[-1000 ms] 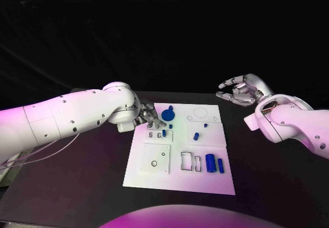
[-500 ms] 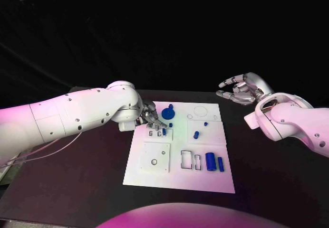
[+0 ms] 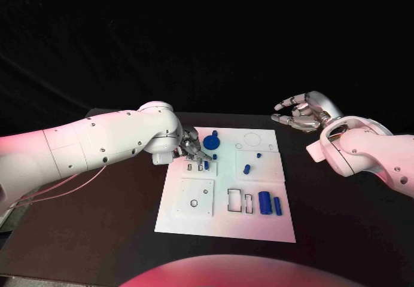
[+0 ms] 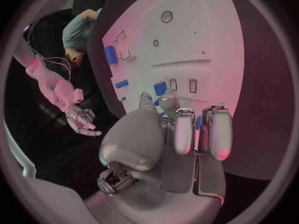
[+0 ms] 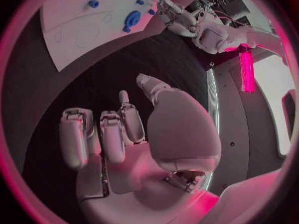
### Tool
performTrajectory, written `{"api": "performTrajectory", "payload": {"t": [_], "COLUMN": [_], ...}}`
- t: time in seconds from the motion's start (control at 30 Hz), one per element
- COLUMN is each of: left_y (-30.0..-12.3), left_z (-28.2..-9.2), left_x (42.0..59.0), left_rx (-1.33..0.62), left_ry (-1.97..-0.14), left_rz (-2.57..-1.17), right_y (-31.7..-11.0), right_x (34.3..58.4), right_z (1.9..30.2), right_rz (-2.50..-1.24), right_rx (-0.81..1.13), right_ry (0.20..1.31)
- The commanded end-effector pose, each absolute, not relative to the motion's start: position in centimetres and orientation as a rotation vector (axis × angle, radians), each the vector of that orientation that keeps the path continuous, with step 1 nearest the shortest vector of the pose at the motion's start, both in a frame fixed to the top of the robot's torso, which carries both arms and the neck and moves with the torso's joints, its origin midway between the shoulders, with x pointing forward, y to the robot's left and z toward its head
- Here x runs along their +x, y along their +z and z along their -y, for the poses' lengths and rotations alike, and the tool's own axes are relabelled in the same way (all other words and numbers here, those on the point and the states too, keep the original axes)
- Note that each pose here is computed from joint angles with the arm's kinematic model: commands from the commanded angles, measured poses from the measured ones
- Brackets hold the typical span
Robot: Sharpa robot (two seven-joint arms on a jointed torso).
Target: Assemble the parts on the task board
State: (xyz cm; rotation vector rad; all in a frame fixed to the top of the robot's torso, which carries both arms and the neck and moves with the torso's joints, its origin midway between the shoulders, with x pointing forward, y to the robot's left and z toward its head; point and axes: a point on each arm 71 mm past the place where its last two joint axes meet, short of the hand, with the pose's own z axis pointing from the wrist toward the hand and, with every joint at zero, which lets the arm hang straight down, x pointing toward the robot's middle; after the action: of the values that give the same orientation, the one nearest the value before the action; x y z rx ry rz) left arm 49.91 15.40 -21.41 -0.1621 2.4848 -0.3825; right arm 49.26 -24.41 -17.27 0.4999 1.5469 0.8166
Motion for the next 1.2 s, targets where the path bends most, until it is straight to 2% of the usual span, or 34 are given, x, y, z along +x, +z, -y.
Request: {"api": "performTrajectory", "payload": {"t": [0.03, 1.2], "left_y": [-21.43, -22.06], "left_z": [-15.23, -14.50], "left_x": [49.96, 50.50], "left_rx": [-0.156, -0.149], "left_ry": [-0.389, -0.394], "left_rz": [-2.504, -2.547], "right_y": [-17.41, -17.84], "right_x": [49.25, 49.32], "right_z": [24.25, 23.87], "right_rz": [-1.569, -1.589], "right_rx": [0.494, 0.492], "right_ry": [0.820, 0.823]}}
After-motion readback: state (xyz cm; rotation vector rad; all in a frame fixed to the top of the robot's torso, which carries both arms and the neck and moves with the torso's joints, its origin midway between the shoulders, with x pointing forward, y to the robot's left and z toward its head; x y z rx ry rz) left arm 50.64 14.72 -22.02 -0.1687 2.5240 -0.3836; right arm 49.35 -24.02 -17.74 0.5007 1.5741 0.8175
